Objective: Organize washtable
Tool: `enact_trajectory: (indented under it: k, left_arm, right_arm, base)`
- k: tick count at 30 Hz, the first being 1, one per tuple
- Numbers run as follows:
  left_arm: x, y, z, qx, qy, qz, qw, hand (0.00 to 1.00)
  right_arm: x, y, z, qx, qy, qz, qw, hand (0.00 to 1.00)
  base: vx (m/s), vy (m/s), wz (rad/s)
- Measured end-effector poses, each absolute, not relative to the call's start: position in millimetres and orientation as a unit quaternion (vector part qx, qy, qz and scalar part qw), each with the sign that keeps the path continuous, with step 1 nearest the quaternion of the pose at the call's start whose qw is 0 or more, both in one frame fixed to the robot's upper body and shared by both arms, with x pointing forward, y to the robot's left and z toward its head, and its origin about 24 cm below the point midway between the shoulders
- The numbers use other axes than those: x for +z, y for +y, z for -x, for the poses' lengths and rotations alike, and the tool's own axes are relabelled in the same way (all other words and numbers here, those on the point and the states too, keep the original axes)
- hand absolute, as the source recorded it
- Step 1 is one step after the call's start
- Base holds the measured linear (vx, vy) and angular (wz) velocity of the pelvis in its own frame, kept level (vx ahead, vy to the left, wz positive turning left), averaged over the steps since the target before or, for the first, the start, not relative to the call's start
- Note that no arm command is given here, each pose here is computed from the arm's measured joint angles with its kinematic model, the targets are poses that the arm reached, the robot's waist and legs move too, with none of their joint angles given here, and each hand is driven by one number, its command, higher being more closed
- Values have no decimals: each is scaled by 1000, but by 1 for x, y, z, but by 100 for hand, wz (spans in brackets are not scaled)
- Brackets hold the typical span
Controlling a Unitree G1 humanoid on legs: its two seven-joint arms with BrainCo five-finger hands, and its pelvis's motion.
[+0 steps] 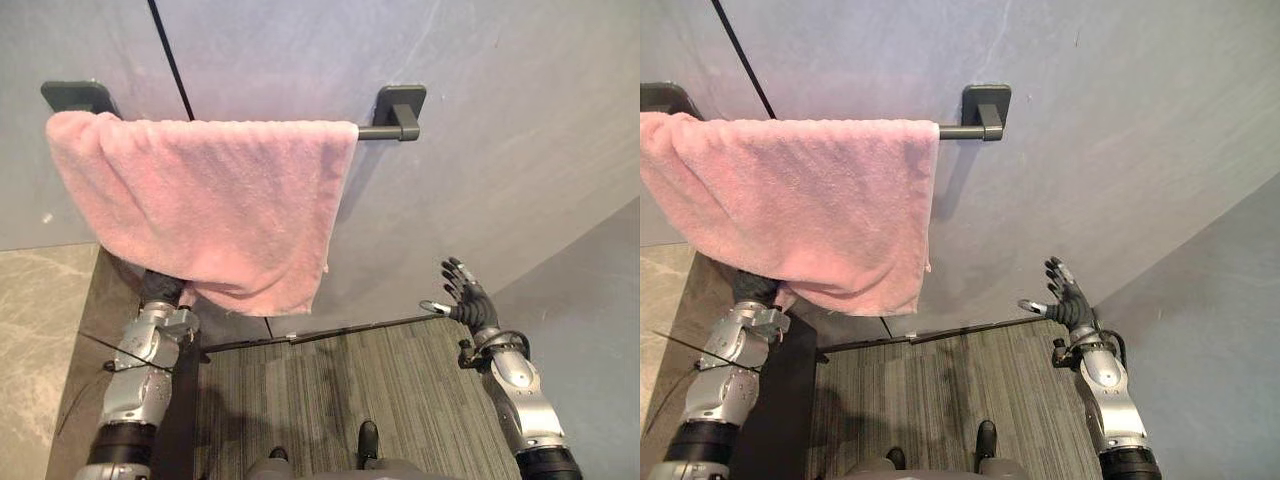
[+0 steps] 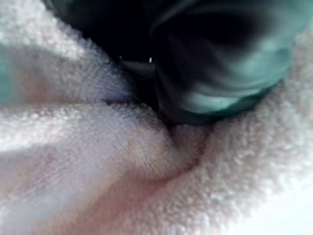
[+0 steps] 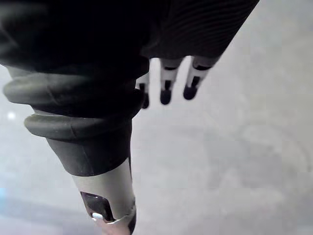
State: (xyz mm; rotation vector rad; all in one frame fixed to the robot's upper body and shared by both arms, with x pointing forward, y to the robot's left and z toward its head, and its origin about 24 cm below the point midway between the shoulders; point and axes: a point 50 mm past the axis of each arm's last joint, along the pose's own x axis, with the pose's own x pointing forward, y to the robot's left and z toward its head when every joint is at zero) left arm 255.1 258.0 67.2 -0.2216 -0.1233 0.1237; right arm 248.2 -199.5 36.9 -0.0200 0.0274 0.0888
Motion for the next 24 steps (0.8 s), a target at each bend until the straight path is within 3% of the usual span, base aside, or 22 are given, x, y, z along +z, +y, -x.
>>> enact_trajectory:
  k: [7, 14, 24]
  left_arm:
    - [65, 246, -245, 54, -69, 146, 985, 100]
    - [67, 245, -241, 58, -76, 148, 984, 100]
    - [65, 246, -240, 74, -70, 159, 982, 100]
  right_arm:
    - [59, -156, -274, 143, -20, -38, 989, 0]
    - [69, -121, -306, 208, 24, -137, 968, 0]
    - [126, -80, -337, 278, -20, -137, 951, 0]
  base:
    - [-50, -11, 15]
    - [-39, -20, 21]
    - [-9, -11, 11]
